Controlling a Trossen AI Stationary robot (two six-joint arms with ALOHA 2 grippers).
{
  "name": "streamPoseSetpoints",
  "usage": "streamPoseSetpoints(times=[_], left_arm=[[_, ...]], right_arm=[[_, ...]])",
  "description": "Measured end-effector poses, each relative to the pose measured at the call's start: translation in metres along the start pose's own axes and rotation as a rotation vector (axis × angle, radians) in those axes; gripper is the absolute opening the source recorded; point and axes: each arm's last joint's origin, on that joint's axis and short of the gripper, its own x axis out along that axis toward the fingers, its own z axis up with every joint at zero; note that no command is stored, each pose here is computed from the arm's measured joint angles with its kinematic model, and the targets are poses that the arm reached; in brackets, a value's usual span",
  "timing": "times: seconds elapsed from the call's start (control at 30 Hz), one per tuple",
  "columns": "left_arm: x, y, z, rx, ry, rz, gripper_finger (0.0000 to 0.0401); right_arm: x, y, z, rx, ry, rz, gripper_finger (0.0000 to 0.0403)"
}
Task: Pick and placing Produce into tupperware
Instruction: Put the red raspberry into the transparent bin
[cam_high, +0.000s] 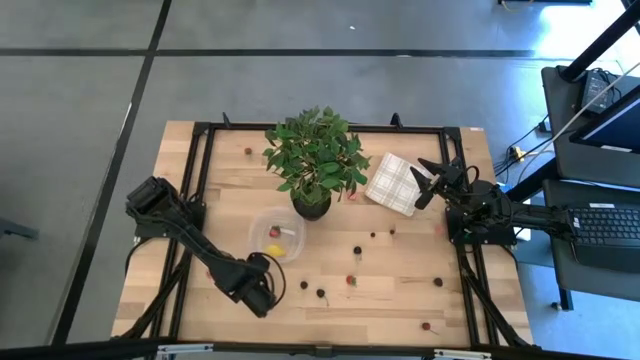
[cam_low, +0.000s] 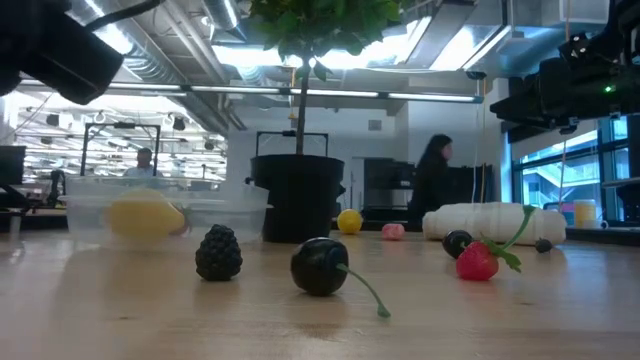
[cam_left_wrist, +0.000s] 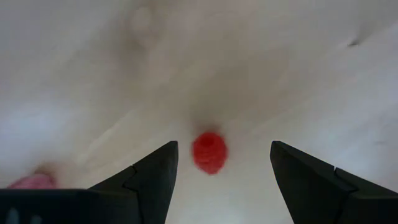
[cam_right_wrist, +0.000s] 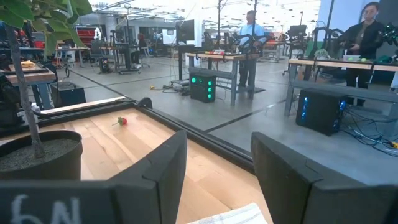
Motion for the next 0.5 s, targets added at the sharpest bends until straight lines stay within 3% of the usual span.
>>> streamPoseSetpoints(times=[0.5], left_arm=[[0.013, 0.009, -0.011, -0.023, -0.034, 0.003, 0.0247]], right_arm=[[0.000, 0.000, 0.000, 0.000, 0.000, -0.001, 0.0182]])
